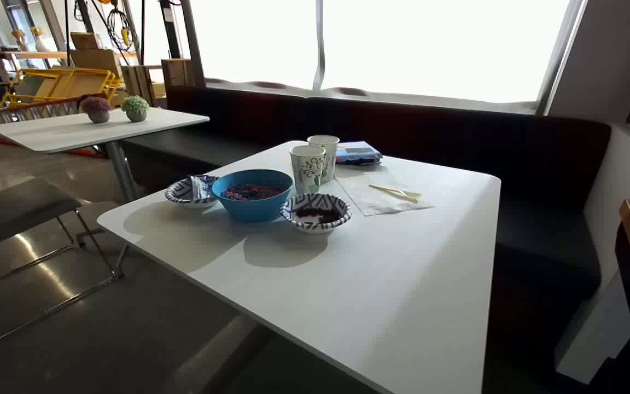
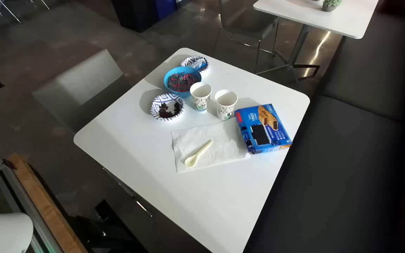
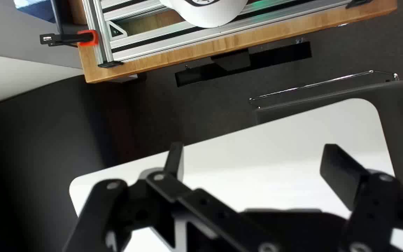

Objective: Transfer a spoonful of contents from the blue bowl to the right cup

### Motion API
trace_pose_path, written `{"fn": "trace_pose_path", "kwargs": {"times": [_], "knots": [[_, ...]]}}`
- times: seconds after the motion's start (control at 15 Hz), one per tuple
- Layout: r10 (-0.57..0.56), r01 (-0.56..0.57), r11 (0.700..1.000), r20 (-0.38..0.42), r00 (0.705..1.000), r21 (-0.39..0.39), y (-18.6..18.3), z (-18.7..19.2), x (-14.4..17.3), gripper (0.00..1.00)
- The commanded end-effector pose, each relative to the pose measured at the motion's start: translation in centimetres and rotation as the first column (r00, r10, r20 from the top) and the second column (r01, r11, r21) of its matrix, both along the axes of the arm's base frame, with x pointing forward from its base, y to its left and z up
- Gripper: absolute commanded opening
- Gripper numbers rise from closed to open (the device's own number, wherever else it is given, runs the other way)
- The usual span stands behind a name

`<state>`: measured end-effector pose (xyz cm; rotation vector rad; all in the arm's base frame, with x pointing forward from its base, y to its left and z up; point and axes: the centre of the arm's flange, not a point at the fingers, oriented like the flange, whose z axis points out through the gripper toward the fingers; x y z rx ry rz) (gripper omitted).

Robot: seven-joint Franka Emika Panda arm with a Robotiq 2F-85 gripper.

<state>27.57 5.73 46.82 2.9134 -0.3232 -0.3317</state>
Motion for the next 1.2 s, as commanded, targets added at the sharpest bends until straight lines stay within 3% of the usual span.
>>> {"fn": "trace_pose_path", "kwargs": {"times": [0.0,0.87,1.13], "knots": [[0.000,0.000,1.000,0.000,1.000,0.000,0.0,0.0,0.0,1.00],[0.000,0.000,1.000,0.000,1.000,0.000,0.0,0.0,0.0,1.00],[-0.028,0.030,0.998,-0.025,0.999,0.060,-2.0,0.5,4.4,1.00]]}}
